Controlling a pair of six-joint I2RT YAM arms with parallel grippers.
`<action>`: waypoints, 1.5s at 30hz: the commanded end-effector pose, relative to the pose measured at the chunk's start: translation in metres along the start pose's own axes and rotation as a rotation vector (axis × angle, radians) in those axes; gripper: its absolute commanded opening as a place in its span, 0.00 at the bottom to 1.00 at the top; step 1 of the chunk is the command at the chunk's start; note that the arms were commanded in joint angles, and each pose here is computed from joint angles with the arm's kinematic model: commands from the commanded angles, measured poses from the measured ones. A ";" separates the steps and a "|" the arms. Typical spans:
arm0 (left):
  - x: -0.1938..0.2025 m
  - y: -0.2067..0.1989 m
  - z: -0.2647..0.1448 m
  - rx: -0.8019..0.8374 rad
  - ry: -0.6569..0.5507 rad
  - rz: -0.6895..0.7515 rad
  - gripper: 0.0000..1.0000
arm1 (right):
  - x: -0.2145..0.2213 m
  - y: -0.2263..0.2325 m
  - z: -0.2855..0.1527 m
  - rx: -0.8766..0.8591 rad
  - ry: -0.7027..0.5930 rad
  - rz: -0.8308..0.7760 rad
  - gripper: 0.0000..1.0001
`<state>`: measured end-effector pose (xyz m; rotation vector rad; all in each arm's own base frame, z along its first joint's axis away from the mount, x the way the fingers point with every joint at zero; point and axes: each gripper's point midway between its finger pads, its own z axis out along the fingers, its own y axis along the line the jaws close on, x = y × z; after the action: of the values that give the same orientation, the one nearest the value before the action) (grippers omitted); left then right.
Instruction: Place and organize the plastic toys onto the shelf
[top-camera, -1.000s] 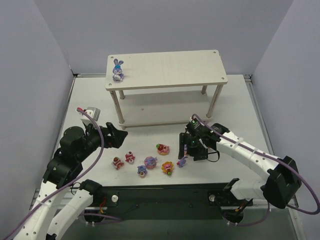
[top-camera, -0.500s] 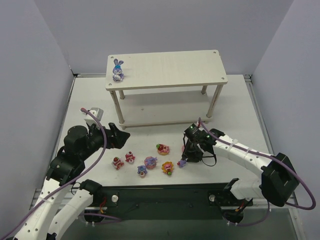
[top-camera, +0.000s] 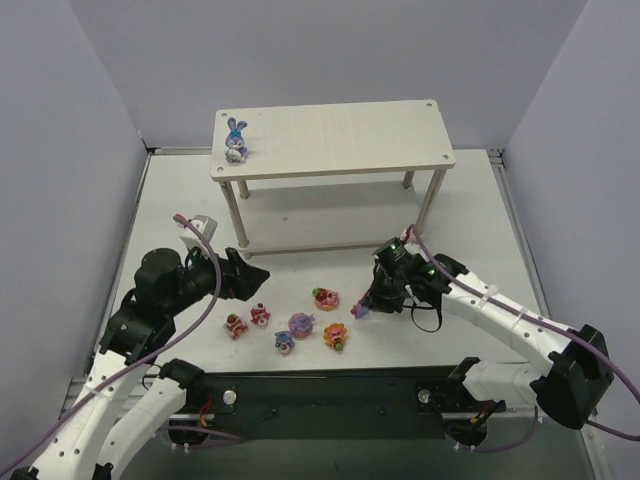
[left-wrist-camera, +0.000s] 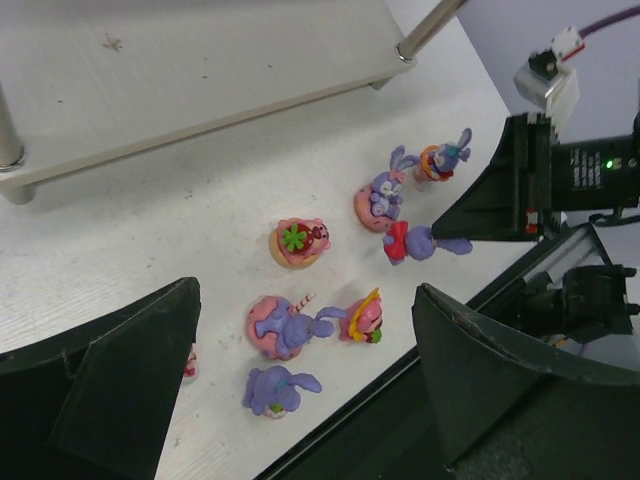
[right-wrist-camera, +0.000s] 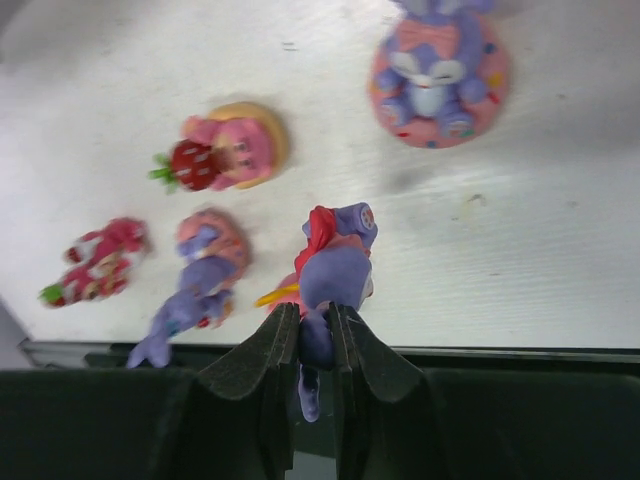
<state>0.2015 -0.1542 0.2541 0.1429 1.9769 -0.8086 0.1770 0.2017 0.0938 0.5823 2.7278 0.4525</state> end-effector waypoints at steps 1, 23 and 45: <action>-0.008 -0.036 0.008 0.197 -0.011 -0.022 0.97 | -0.012 0.049 -0.058 -0.209 -0.013 -0.098 0.00; -0.022 -0.139 0.034 0.443 0.067 -0.045 0.97 | -0.014 0.140 -0.228 -0.861 -0.135 -0.462 0.00; -0.014 -0.154 0.058 0.299 -0.113 0.429 0.92 | -0.007 0.138 -0.208 -0.701 0.043 -0.235 0.00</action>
<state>0.1702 -0.3049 0.2752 0.7261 1.7689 -0.8537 0.1615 0.2689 0.3169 0.0378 2.4067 1.2159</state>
